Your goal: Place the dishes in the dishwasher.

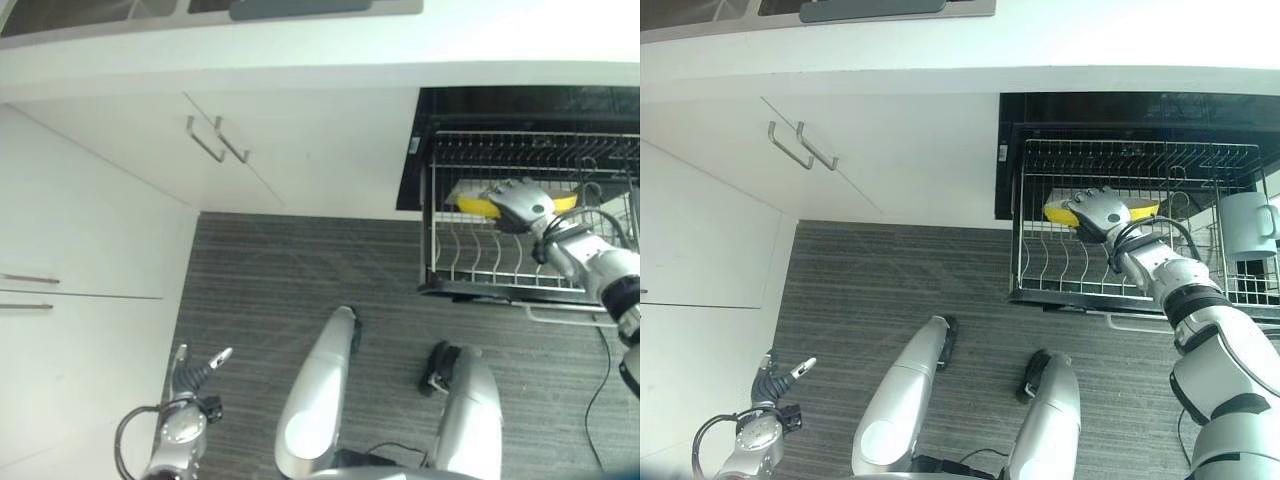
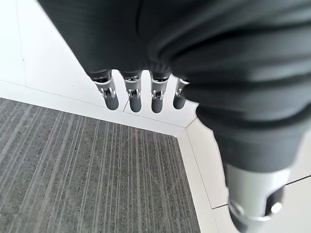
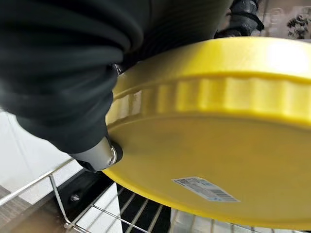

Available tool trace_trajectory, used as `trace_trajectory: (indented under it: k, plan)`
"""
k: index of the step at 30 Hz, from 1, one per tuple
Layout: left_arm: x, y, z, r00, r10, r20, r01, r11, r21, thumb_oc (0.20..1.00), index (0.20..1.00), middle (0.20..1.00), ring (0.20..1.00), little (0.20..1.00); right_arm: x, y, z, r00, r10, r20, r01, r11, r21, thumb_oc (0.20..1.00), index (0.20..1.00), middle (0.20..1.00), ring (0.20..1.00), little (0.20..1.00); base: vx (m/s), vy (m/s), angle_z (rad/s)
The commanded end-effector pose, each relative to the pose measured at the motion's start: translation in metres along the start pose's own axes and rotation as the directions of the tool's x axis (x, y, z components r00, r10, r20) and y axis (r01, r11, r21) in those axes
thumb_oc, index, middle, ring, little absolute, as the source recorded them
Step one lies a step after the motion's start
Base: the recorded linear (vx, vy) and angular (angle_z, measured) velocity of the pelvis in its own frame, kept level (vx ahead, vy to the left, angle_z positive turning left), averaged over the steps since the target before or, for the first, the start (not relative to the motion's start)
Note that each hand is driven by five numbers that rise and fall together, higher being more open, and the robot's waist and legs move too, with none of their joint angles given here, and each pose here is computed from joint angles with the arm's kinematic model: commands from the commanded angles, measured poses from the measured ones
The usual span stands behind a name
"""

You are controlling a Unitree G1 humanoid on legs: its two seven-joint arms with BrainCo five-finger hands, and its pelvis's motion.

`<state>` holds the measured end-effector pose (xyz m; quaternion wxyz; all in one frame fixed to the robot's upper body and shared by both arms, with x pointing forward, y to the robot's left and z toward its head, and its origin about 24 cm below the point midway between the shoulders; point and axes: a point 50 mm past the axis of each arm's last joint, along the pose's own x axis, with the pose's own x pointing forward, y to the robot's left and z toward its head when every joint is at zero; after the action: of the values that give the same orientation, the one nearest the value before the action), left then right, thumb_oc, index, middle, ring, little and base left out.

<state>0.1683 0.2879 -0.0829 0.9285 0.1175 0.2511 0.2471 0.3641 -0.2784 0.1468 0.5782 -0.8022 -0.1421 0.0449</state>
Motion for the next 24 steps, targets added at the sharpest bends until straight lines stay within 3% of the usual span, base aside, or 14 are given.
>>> trace_trajectory:
  k: [1, 12, 20, 22, 24]
  plan:
    - [0.002, 0.025, 0.006, 0.999, 0.015, 0.046, -0.017, 0.999, 0.042, 1.000, 1.000, 1.000, 1.000, 1.000, 0.001, -0.011, -0.023, 0.991, 0.093, -0.095, -0.088, 0.994, 0.061, 0.200, 0.200, 0.200, 0.200, 0.200, -0.02, -0.037, -0.02]
    - [0.007, 0.028, 0.016, 0.998, -0.008, 0.057, 0.005, 0.998, 0.063, 1.000, 1.000, 1.000, 1.000, 1.000, -0.002, 0.004, -0.028, 0.914, 0.382, -0.135, -0.344, 0.908, 0.239, 0.200, 0.200, 0.200, 0.200, 0.200, 0.01, -0.052, 0.01]
    - [0.008, 0.021, 0.021, 0.997, -0.040, 0.072, 0.035, 0.996, 0.077, 1.000, 1.000, 1.000, 1.000, 1.000, -0.001, 0.011, -0.026, 0.914, 0.366, -0.177, -0.278, 0.880, 0.384, 0.200, 0.200, 0.200, 0.200, 0.200, 0.00, -0.020, 0.04]
    - [0.009, 0.018, 0.023, 0.996, -0.043, 0.080, 0.037, 0.996, 0.079, 1.000, 1.000, 1.000, 1.000, 1.000, 0.000, 0.012, -0.024, 0.914, 0.356, -0.195, -0.262, 0.883, 0.389, 0.200, 0.200, 0.200, 0.200, 0.200, 0.00, 0.000, 0.00]
    - [0.009, 0.017, 0.025, 0.995, -0.043, 0.087, 0.036, 0.996, 0.079, 1.000, 1.000, 1.000, 1.000, 1.000, -0.001, 0.013, -0.030, 0.908, 0.306, -0.285, -0.227, 0.933, 0.280, 0.200, 0.200, 0.200, 0.200, 0.200, 0.00, 0.000, 0.00]
